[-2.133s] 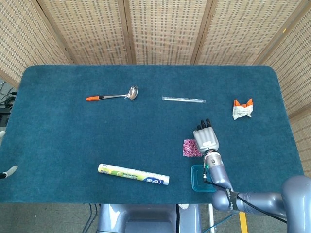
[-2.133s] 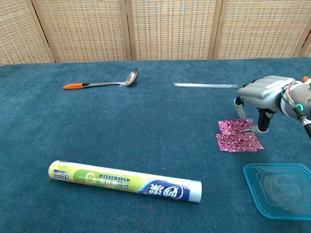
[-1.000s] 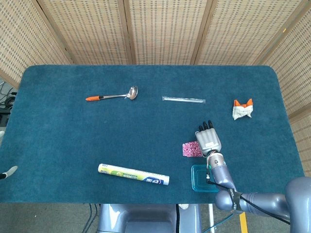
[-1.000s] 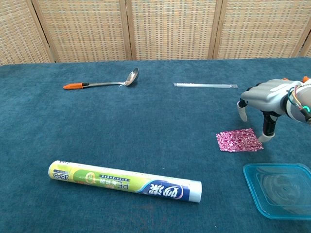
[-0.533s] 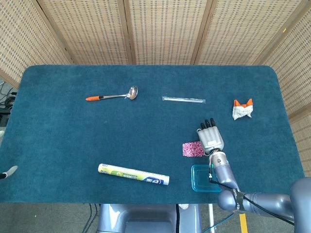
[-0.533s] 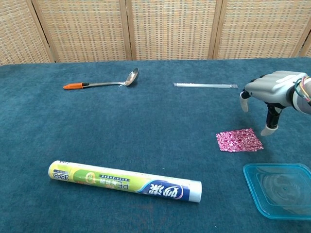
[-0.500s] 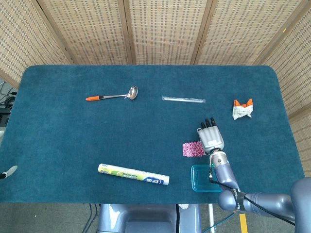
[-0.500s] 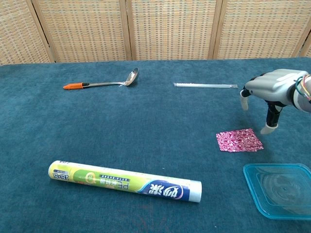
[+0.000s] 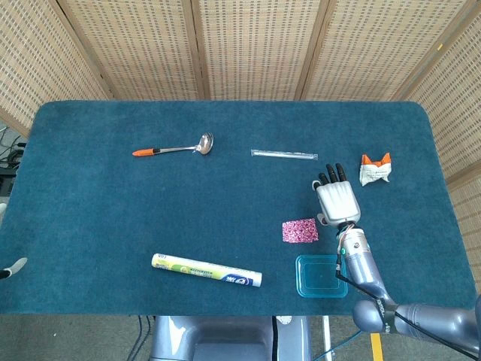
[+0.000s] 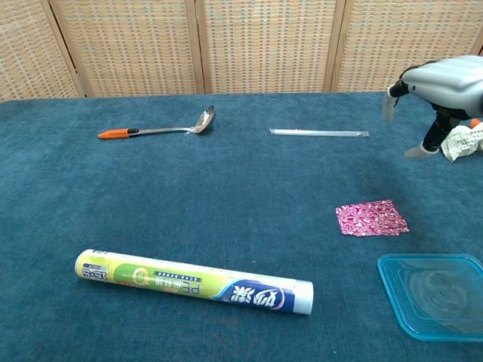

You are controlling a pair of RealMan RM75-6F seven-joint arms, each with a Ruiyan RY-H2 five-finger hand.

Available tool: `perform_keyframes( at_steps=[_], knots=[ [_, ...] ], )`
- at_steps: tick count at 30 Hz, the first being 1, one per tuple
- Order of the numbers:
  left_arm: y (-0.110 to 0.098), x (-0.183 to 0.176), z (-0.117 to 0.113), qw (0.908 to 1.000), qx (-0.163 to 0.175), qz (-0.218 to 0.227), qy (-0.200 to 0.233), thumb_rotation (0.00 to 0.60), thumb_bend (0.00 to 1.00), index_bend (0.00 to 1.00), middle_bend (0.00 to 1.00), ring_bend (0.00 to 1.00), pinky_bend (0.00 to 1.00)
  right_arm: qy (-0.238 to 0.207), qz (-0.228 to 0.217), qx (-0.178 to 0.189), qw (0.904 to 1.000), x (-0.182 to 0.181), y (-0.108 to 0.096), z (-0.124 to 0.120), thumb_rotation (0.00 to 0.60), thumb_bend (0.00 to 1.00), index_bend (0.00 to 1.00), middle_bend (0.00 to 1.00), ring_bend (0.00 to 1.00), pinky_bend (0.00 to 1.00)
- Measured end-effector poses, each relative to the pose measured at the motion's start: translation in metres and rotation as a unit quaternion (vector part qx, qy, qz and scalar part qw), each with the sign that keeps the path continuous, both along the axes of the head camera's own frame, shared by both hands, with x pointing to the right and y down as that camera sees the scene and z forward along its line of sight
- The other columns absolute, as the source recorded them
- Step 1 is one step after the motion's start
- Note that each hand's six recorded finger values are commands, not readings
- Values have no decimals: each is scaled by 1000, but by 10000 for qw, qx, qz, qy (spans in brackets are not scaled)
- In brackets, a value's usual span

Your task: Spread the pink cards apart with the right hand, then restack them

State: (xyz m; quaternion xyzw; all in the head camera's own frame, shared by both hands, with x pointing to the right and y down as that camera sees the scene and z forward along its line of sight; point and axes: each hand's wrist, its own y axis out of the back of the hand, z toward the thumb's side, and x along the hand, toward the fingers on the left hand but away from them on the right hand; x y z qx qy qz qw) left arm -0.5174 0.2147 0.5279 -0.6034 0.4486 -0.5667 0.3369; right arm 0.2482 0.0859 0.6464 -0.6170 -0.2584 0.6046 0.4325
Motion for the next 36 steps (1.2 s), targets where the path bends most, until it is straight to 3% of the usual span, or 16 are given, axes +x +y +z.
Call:
perform_keyframes(
  at_steps=[11,27,36],
  knots=[
    [4,3,-1,10000,67,19,-36,600,149,68,0,0,0,-533,48,687,9962,42,10,-32,600,247,372,274,0,0],
    [9,18,7,9998,-16,212,27,600,153,68,0,0,0,-244,685,973,9926,123,61,-65,600,243,372,282,0,0],
    [13,25,7,9996,-27,287,64,600,153,68,0,0,0,-128,873,1042,9906,149,90,-85,600,242,372,284,0,0]
  ],
)
